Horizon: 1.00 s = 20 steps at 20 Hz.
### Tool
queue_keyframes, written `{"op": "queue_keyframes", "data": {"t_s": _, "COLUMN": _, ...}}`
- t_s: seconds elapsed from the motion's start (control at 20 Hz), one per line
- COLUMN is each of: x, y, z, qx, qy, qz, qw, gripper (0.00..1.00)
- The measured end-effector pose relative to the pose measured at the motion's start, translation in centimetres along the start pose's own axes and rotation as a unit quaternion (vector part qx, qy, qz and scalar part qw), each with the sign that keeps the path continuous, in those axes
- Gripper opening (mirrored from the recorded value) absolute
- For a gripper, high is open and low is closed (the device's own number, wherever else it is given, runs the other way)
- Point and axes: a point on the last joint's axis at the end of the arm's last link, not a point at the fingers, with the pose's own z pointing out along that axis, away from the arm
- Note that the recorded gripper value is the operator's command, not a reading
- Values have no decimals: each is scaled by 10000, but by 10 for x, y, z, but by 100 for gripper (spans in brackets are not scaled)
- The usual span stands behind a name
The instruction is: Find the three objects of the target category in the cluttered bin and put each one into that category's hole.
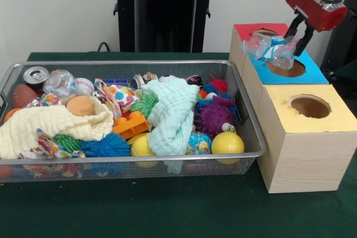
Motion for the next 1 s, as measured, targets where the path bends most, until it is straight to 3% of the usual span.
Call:
{"op": "queue_keyframes", "data": {"t_s": 0.6, "x": 10, "y": -19, "z": 29, "qx": 76, "qy": 108, "qz": 146, "qw": 9998, "gripper": 0}}
{"op": "queue_keyframes", "data": {"t_s": 1.0, "x": 30, "y": -21, "z": 35, "qx": -46, "qy": 144, "qz": 219, "qw": 9996, "gripper": 0}}
